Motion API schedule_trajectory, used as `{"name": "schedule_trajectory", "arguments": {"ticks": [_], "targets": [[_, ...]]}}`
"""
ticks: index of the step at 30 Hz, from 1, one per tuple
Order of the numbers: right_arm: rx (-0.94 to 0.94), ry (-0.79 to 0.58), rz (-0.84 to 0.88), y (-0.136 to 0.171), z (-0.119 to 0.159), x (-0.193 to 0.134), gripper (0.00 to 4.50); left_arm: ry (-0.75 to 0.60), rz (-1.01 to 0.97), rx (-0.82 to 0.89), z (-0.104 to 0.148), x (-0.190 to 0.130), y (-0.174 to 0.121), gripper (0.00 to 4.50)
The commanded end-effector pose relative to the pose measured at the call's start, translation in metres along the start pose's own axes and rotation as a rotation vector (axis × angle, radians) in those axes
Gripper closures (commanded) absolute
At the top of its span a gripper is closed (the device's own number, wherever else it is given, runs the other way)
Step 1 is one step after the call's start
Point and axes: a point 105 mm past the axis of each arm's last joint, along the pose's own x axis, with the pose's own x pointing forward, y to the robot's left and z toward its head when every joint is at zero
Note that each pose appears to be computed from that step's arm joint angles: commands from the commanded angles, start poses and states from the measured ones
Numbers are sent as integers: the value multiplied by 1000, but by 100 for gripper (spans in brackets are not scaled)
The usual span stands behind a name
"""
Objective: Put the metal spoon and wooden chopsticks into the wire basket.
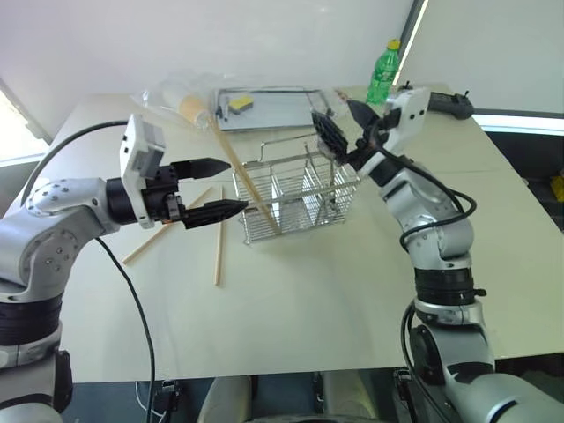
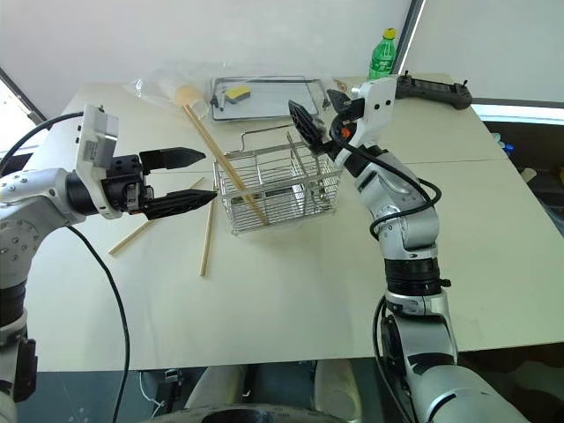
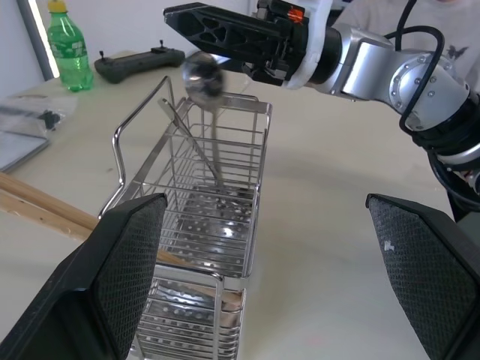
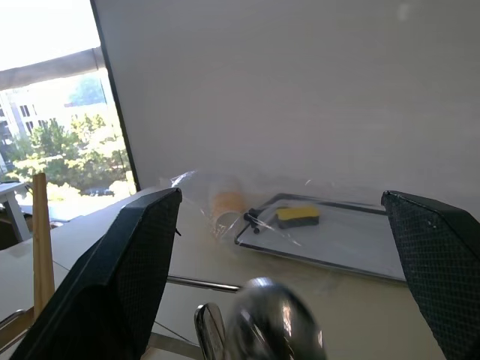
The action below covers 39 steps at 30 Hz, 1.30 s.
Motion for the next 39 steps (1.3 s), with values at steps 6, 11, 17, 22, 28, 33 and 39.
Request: {"name": "schedule_trajectory", "arguments": {"ticks": [6, 11, 17, 22, 28, 33, 39], "targets": [[-173, -90, 28, -18, 79, -24, 5, -42, 10, 56, 16, -1, 6, 0], [-241, 44, 217, -16, 123, -68, 5, -27, 99, 50, 17, -15, 26, 0], [-227, 394, 441, 6, 104, -131, 5, 81, 225, 69, 9, -44, 62, 0], [-145, 550, 510, 29, 60, -164, 5, 358, 303, 81, -37, -70, 92, 0], [-116, 547, 473, 40, 38, -170, 5, 611, 267, 0, -86, -81, 101, 0], [-123, 579, 484, 48, 29, -178, 5, 631, 256, 5, -95, -53, 124, 0], [-134, 618, 496, 55, 27, -189, 5, 648, 265, 35, -98, -16, 146, 0]]}}
